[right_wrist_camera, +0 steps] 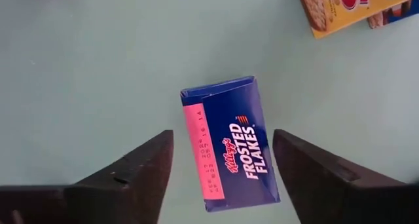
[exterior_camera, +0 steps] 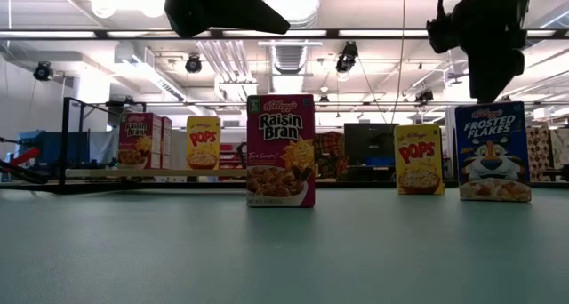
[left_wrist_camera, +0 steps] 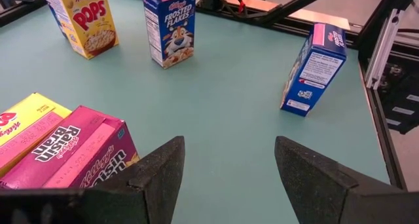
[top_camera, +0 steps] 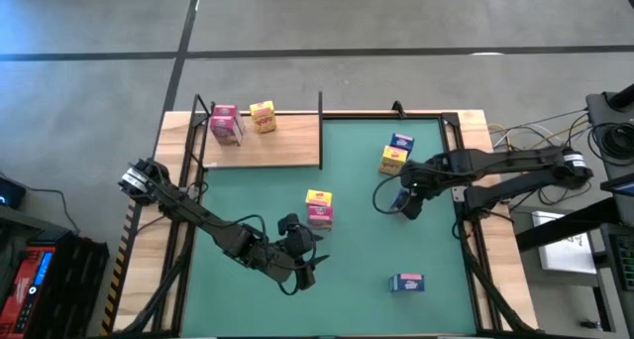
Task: Stack cereal on shelf
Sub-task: Put the middle blue cereal box on the shelf
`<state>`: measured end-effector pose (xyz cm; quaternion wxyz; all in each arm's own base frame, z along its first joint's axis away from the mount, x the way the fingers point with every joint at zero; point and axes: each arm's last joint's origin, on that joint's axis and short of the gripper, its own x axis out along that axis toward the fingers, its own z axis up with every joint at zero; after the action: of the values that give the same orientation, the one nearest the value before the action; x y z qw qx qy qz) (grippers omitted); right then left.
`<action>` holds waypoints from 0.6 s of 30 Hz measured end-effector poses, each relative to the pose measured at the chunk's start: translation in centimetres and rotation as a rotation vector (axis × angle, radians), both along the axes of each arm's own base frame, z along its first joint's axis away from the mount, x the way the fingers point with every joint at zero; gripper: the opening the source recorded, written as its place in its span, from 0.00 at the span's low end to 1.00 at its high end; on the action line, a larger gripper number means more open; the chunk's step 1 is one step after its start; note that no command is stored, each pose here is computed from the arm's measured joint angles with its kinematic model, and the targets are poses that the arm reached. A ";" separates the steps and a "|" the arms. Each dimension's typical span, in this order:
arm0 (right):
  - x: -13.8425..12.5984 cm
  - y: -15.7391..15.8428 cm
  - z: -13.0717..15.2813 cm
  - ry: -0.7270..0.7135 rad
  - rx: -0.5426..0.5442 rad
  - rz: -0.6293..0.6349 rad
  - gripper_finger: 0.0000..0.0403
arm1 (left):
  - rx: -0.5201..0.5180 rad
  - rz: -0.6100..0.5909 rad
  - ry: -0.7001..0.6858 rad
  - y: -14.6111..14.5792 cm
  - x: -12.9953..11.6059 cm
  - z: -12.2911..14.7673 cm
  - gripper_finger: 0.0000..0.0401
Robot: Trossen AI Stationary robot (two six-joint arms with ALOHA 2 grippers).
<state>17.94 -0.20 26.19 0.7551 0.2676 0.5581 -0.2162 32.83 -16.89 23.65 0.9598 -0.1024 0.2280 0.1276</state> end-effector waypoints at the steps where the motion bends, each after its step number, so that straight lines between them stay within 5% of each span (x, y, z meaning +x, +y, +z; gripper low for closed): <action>1: 0.2 0.0 -0.2 0.011 0.000 0.000 0.65 | 0.000 0.000 0.000 0.0 0.0 0.0 0.55; 10: 1.5 0.0 -1.7 0.105 -0.014 0.058 0.71 | 0.000 -0.001 0.001 0.0 0.0 0.0 0.55; 18: 2.4 0.0 -2.9 0.179 -0.011 0.096 0.62 | -0.001 -0.003 0.004 0.0 0.0 -0.1 0.55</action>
<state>20.32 -0.20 23.26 0.7131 0.2163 0.6343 -0.2059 32.79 -16.89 23.58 0.9596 -0.1022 0.2299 0.1261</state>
